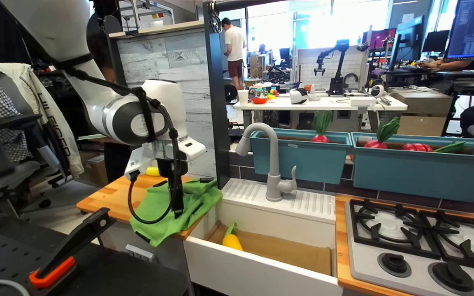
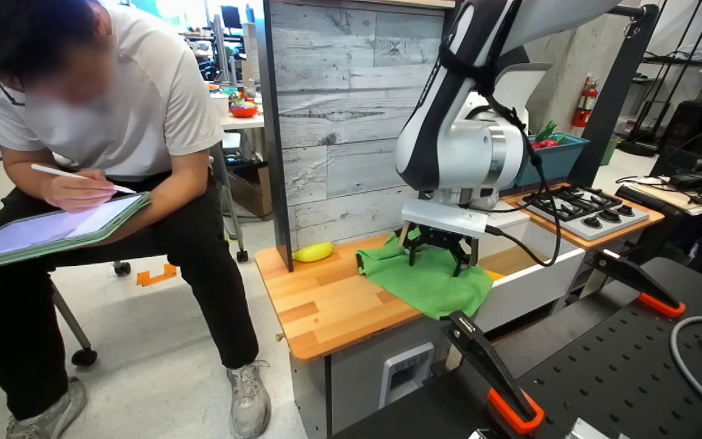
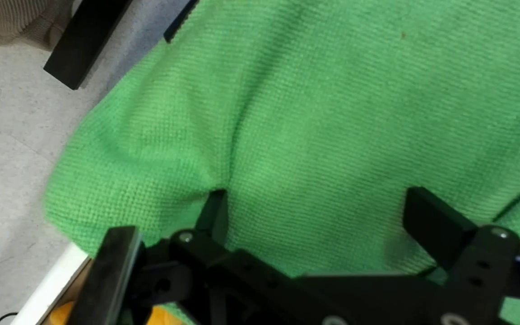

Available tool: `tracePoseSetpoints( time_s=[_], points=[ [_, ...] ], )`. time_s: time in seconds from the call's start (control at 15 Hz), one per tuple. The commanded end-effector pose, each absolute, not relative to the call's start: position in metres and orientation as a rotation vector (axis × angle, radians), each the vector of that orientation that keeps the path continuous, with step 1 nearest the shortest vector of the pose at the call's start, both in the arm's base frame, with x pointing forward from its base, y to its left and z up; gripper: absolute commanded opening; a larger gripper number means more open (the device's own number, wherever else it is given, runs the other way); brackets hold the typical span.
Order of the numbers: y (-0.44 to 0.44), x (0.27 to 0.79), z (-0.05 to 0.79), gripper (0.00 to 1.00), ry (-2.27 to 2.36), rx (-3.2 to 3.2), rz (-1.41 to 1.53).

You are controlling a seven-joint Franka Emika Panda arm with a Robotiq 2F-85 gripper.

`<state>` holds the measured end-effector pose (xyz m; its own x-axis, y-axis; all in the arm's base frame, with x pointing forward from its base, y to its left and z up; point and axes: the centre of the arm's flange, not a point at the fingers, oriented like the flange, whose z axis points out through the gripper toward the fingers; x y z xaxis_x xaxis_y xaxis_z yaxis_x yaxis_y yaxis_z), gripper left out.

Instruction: Move the green towel to the right

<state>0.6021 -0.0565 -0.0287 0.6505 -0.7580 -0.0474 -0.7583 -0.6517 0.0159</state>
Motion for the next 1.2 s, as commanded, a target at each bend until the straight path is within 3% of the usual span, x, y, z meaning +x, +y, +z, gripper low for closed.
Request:
tracePoseSetpoints(
  time_s=[0.0,0.8,0.87,1.13],
  points=[
    [-0.065,0.602,-0.027,1.00,1.348,-2.828,0.085],
    [0.016,0.606,0.072,1.00,1.160,-2.839,-0.062],
    [0.004,0.625,0.040,1.00,1.174,-2.851,-0.036],
    [0.016,0.618,0.062,1.00,1.148,-2.851,-0.041]
  ],
)
